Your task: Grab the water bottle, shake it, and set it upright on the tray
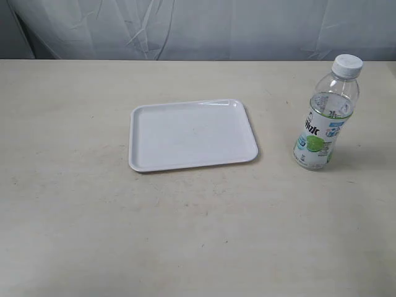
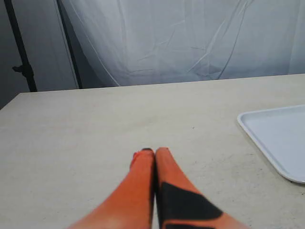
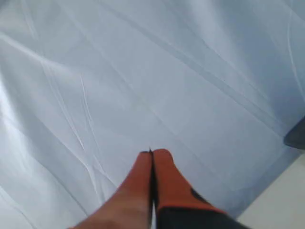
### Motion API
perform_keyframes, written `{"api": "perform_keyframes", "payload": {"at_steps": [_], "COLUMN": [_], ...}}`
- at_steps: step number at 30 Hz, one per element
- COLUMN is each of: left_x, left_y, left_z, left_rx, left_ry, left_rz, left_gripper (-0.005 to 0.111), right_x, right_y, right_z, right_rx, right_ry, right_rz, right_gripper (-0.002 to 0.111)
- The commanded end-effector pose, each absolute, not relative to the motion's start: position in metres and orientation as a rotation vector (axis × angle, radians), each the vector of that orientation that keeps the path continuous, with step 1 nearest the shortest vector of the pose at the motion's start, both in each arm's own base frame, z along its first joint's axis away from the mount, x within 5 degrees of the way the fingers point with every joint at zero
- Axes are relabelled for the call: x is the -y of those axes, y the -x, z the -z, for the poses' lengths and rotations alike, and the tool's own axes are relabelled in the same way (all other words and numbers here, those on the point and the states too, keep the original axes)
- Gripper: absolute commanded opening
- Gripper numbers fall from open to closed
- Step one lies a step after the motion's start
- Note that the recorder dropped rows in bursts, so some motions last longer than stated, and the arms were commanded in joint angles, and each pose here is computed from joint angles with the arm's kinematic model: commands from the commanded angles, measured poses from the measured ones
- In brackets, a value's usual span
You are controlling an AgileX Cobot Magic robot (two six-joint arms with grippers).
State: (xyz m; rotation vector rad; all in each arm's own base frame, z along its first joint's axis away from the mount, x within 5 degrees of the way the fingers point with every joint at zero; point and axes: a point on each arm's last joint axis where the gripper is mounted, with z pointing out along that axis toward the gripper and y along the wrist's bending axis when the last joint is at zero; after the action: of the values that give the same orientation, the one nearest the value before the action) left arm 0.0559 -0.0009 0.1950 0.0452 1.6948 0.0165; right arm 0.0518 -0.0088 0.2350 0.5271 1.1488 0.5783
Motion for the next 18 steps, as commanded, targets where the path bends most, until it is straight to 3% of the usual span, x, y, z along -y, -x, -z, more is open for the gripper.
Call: {"api": "perform_keyframes", "payload": {"at_steps": [1, 8, 13, 18], "left_x": [0.001, 0.001, 0.001, 0.001], "left_y": [-0.056, -0.056, -0.056, -0.056], "left_z": [-0.195, -0.195, -0.195, -0.195], "left_rx": [-1.685, -1.685, -1.685, -1.685], "left_ry": [-0.047, -0.047, -0.047, -0.047], "left_rz": [-0.009, -0.009, -0.009, -0.009], "left_gripper": [0.000, 0.000, 0.000, 0.000], "right_x": [0.014, 0.013, 0.005, 0.001], "right_y": [-0.050, -0.051, -0.059, -0.115], "right_z": [-0.237, -0.235, -0.292, -0.355], "right_rx": [-1.044, -1.073, -1.184, -1.363], "right_ry": [-0.692, -0.699, -0.446, -0.291], "right_rz": [-0.732, -0.753, -0.525, -0.326], "right_gripper": [-0.001, -0.001, -0.001, -0.001]}}
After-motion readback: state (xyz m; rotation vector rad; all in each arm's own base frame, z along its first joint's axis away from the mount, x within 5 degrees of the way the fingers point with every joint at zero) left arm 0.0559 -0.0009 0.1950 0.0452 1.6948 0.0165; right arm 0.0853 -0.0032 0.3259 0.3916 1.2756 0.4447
